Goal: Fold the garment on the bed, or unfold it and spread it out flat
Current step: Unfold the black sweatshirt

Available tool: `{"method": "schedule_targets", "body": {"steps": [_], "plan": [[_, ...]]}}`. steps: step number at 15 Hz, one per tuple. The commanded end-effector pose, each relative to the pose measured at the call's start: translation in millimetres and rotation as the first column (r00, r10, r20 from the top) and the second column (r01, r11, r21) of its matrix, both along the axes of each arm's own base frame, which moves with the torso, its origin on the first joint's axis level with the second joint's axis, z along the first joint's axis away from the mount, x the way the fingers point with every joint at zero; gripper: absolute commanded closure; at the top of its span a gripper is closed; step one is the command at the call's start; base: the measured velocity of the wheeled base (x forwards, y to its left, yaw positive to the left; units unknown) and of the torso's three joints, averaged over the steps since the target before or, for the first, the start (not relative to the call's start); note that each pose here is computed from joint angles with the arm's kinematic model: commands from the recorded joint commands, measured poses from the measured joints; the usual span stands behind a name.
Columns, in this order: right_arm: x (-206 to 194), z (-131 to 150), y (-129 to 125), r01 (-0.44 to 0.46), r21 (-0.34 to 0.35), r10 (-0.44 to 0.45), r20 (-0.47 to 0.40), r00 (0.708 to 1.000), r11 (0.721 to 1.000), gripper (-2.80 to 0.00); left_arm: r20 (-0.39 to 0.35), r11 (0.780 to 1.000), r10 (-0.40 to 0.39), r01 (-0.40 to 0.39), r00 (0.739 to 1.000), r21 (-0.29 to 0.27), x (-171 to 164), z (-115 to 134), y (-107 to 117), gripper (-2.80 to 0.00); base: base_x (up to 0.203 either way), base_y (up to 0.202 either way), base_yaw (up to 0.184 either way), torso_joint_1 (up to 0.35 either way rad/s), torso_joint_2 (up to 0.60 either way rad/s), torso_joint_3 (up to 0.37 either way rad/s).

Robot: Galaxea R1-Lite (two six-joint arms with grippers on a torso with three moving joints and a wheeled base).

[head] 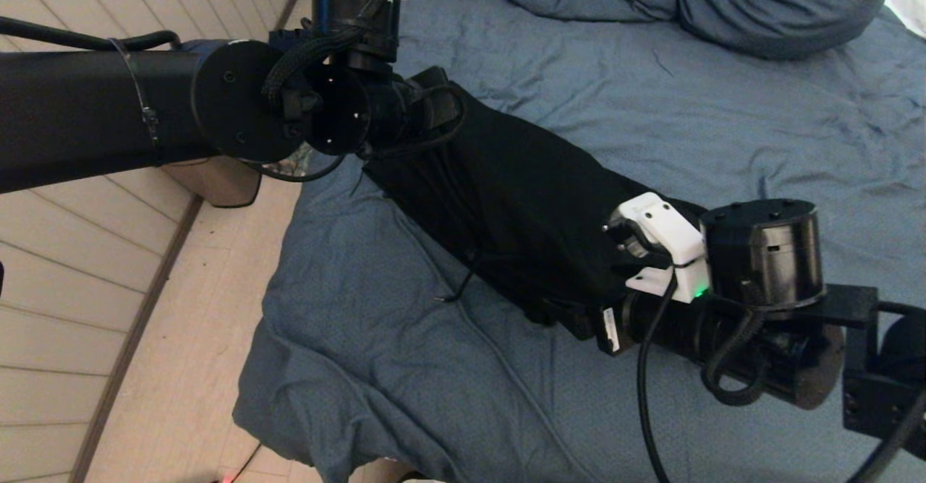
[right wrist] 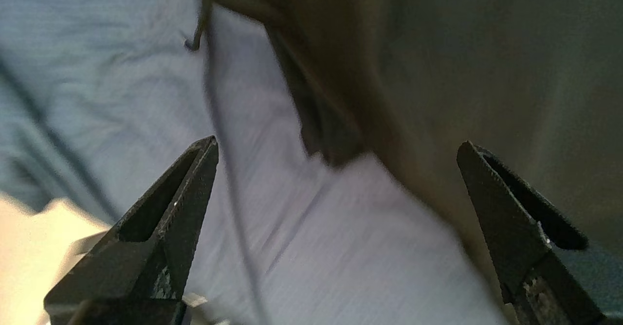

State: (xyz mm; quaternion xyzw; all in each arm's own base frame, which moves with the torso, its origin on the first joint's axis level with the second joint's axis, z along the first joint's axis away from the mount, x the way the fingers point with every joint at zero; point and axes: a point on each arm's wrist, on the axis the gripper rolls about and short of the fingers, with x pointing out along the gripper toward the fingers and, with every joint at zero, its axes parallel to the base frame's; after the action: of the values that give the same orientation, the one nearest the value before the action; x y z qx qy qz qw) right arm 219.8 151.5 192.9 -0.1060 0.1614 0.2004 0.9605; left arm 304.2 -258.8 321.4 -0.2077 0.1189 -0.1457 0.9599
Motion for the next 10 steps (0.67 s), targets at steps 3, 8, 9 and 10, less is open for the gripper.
{"method": "schedule_targets", "body": {"steps": [3, 8, 9, 10], "plan": [[15.1, -1.2, 30.5, 0.025, -0.044, -0.021, 0.096, 0.995, 0.999, -2.8, 0.003, 1.0, 0.002, -0.002, 1.0, -0.007, -1.3, 1.7, 0.5, 0.0, 0.0, 0.0, 0.0, 0.0, 0.0, 0.0], [39.1, -10.7, 65.2, 0.044, -0.084, -0.028, 0.183, 0.983, 0.996, -2.8, 0.008, 1.0, 0.0, 0.0, 1.0, -0.013, -3.1, 4.7, 2.1, 0.0, 0.0, 0.0, 0.0, 0.0, 0.0, 0.0], [42.1, -9.2, 69.8, 0.055, -0.094, -0.034, 0.211, 0.977, 0.994, -2.8, 0.007, 1.0, 0.0, 0.0, 1.0, -0.012, -2.7, 4.1, 1.7, 0.0, 0.0, 0.0, 0.0, 0.0, 0.0, 0.0], [43.3, -9.1, 73.8, 0.052, -0.097, -0.029, 0.226, 0.974, 0.994, -2.8, 0.008, 1.0, -0.001, 0.001, 1.0, -0.013, -2.7, 4.4, 1.7, 0.0, 0.0, 0.0, 0.0, 0.0, 0.0, 0.0]]}}
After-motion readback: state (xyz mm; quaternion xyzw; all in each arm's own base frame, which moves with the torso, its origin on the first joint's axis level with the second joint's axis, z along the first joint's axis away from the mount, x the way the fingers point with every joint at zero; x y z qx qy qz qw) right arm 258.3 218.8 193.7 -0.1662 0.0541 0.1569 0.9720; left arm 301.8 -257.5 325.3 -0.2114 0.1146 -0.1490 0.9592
